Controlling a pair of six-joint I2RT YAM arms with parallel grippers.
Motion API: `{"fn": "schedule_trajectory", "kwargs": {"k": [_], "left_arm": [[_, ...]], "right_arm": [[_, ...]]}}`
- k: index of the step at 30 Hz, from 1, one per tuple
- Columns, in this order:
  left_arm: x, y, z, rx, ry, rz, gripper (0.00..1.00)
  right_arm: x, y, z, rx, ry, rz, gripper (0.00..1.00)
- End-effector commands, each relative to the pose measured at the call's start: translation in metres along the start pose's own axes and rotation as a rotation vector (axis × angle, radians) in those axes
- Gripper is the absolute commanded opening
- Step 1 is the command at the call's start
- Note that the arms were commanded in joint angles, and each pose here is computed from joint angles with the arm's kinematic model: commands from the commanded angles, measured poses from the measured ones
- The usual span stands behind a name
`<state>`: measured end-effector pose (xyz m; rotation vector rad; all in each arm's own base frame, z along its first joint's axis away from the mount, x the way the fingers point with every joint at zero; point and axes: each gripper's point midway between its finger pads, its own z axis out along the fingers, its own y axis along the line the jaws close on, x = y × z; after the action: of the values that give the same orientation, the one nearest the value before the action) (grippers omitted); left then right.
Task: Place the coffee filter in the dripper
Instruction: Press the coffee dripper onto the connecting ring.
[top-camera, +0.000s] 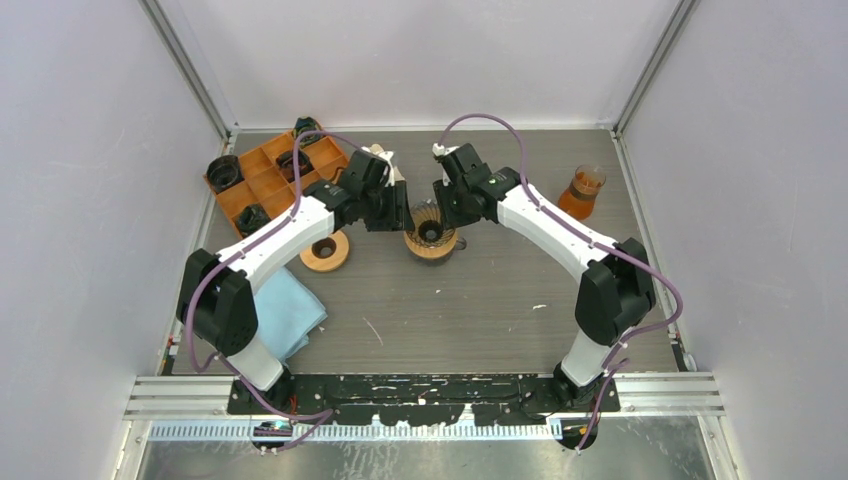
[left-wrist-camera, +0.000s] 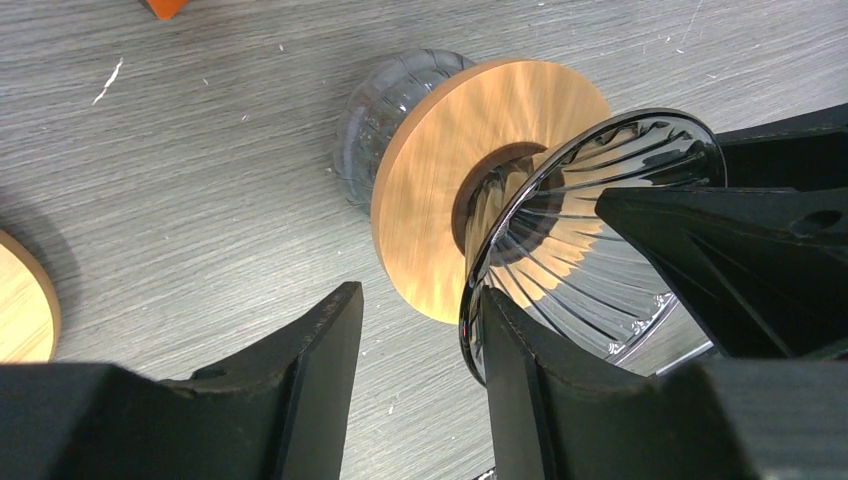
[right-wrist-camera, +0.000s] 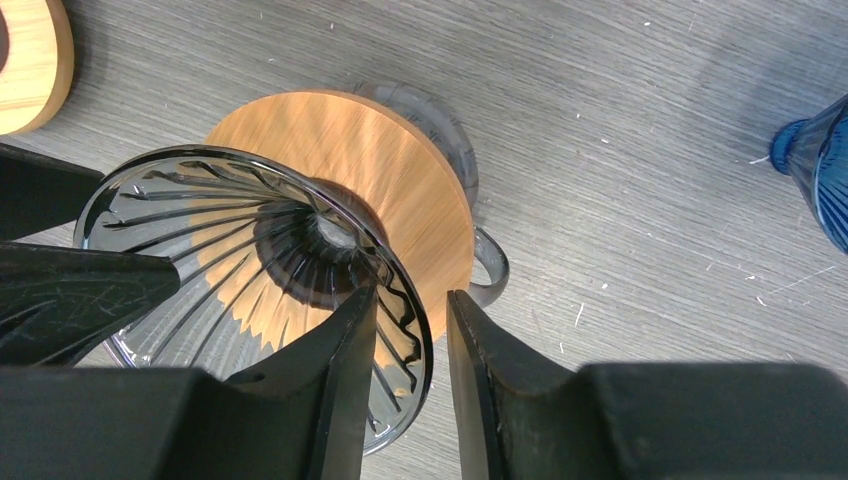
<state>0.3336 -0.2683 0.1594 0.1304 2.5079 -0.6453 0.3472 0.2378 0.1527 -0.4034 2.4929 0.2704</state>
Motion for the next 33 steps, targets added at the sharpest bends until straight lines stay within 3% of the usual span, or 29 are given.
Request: {"fn": "schedule_trajectory", "kwargs": {"k": [1,14,28,33], "left_arm": [[-0.013,0.003,-0.014,-0.011,-0.016,0.012,0.49],[-0.033,-0.003,-0.023,0.026,-0.075,-0.003,0.62],[-0.056,0.016,-0.053,0.012,-0.191,-0.054,0.79],[-0.072,0.035,-0.055,-0.025,-0.235,-0.093,0.82]], "right_arm": [[-0.018,-0.012,-0.011,0.045,-0.032,-0.009,0.38],[-0.043,-0.005,-0.013,0.018,-0.075,-0.02,0.41],[-0.067,0.002,-0.054,-0.042,-0.222,-0.07,0.62],[-0.066,-0.011,-0.072,0.007,-0.296,-0.08,0.76]]}}
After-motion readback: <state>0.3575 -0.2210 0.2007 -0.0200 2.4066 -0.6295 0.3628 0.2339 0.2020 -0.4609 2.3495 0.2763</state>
